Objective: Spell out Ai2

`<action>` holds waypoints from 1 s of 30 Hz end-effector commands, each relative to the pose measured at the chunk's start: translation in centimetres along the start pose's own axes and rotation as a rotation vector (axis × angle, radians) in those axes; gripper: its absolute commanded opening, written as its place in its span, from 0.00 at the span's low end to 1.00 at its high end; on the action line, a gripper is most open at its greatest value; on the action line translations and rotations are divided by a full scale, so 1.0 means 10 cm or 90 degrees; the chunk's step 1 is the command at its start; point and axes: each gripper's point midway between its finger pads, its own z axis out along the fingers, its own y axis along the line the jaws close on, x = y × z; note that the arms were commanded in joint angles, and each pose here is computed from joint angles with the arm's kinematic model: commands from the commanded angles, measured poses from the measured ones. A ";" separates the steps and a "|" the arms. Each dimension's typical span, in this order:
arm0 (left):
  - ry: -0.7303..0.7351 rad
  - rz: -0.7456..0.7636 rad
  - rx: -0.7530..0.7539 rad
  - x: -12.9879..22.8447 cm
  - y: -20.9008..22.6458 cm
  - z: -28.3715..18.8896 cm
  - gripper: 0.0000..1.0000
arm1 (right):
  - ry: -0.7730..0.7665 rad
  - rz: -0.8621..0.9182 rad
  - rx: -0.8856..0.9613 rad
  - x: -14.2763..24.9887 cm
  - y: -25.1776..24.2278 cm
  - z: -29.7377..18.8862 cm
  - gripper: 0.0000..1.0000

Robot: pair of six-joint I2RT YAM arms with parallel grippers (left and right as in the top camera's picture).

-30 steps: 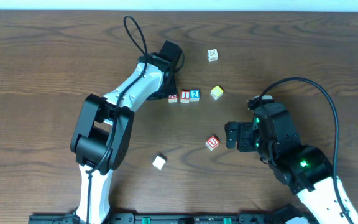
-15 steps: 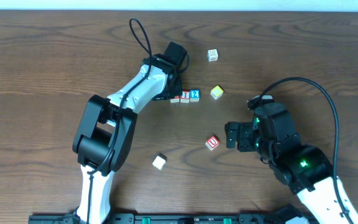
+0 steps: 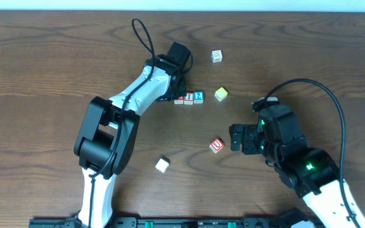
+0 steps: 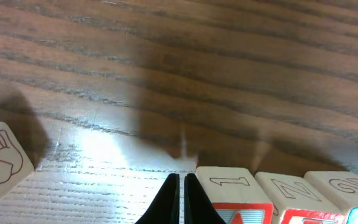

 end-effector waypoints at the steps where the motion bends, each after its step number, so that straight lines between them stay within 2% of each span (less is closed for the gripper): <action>1: 0.012 -0.003 0.000 0.04 0.01 0.06 0.06 | -0.004 0.012 0.005 -0.02 -0.03 0.00 0.99; 25: 0.014 0.005 0.002 0.05 0.00 0.06 0.06 | -0.004 0.012 0.005 -0.02 -0.03 0.00 0.99; 30: 0.004 0.010 -0.032 0.01 0.13 0.05 0.06 | -0.004 0.012 0.005 -0.02 -0.03 0.00 0.99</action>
